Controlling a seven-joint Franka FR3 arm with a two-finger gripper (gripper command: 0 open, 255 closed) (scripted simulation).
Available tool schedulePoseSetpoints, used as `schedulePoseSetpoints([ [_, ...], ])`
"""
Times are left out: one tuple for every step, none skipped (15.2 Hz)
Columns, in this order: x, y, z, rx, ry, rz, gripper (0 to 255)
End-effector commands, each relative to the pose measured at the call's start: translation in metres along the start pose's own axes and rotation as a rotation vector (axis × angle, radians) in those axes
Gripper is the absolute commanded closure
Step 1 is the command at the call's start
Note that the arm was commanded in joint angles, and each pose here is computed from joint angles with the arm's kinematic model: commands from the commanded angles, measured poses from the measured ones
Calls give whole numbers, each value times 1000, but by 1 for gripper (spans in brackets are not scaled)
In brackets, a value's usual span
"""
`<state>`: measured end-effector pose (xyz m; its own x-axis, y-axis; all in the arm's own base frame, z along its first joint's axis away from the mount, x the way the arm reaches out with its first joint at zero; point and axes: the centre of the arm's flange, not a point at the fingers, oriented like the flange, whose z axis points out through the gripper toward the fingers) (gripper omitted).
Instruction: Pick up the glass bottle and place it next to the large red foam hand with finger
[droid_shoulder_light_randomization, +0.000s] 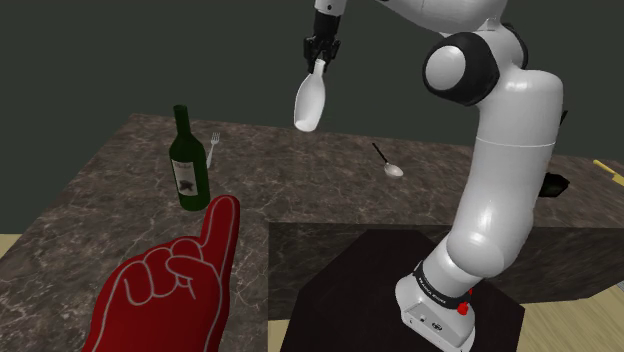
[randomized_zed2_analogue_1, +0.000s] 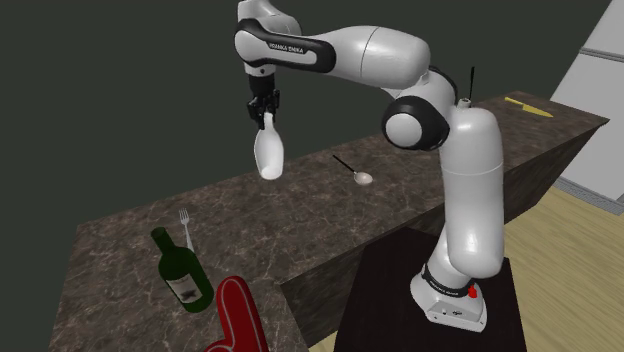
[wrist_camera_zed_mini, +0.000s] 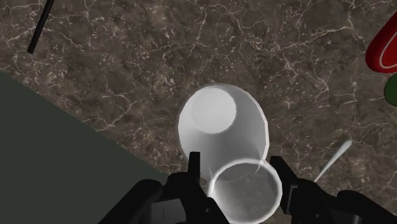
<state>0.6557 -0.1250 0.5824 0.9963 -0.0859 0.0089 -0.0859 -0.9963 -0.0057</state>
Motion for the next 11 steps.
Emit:
schedulePoseSetpoints([
  [-10,-19,-14,0,0,1,255],
  [-15,-30,-20,0,0,1,255],
  [-20,-40,-26,0,0,1,255],
  [-25,-51,-33,0,0,1,255],
  [-30,-61,-39,0,0,1,255],
  [-35,-72,-45,0,0,1,255],
  [-40,-82,-51,0,0,1,255],
  [-45,-93,-58,0,0,1,255],
  [-50,-103,-64,0,0,1,255],
  [-55,-114,-70,0,0,1,255],
  [-60,-124,-77,0,0,1,255],
])
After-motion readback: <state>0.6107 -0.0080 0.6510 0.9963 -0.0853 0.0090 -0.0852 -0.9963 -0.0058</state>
